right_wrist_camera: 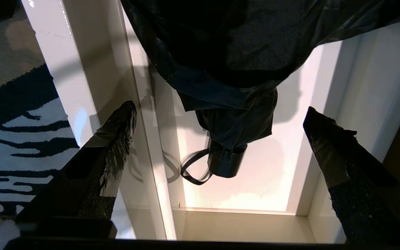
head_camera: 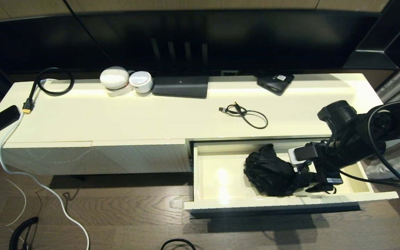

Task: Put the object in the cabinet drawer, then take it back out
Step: Take the umbrella out of the drawer and put it on the table

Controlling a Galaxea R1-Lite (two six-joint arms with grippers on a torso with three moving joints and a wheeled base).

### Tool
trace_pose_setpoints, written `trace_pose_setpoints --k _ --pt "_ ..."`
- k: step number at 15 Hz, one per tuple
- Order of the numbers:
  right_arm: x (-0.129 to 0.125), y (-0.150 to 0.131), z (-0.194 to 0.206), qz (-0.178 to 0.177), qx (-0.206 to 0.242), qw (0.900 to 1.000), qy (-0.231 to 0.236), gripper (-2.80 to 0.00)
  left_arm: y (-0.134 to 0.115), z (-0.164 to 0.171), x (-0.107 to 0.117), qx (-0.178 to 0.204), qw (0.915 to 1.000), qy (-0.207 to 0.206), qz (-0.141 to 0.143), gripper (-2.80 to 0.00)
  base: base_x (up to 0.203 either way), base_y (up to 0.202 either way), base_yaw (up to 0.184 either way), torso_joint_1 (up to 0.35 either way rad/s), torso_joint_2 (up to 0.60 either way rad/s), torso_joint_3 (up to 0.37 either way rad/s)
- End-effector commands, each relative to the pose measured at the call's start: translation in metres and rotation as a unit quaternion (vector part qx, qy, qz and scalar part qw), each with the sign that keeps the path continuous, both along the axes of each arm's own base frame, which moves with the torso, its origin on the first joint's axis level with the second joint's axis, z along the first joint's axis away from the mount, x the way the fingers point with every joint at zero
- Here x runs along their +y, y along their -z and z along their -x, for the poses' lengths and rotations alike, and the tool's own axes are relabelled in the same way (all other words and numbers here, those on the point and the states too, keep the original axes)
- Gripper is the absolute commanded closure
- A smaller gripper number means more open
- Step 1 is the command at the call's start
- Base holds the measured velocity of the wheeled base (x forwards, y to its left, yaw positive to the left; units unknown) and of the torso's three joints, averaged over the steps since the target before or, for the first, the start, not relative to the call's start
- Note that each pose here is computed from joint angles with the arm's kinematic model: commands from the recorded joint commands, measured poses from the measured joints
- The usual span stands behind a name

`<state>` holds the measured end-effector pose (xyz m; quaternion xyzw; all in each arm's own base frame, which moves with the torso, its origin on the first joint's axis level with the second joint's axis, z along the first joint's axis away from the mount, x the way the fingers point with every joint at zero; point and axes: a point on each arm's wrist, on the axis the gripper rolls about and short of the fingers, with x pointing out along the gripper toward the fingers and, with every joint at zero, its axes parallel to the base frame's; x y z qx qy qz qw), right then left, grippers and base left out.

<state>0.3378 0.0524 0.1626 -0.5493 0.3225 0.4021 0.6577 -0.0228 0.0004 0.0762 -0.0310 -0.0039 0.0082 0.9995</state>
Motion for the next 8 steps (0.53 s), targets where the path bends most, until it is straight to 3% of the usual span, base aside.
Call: trace_pose_setpoints --k 1,8 --pt "0.0004 0.0051 -0.0019 0.003 0.008 1.000 -0.004 -2.80 0.0000 0.0000 0.0000 0.000 1.0000 -0.001 0.000 0.00 0.000 0.000 0.000 0.000 0.00 0.000" --pt "0.0016 -0.0006 -0.0068 0.004 -0.004 1.000 -0.003 -2.80 0.0000 0.0000 0.0000 0.000 1.0000 0.000 0.000 0.00 0.000 0.000 0.000 0.000 0.00 0.000"
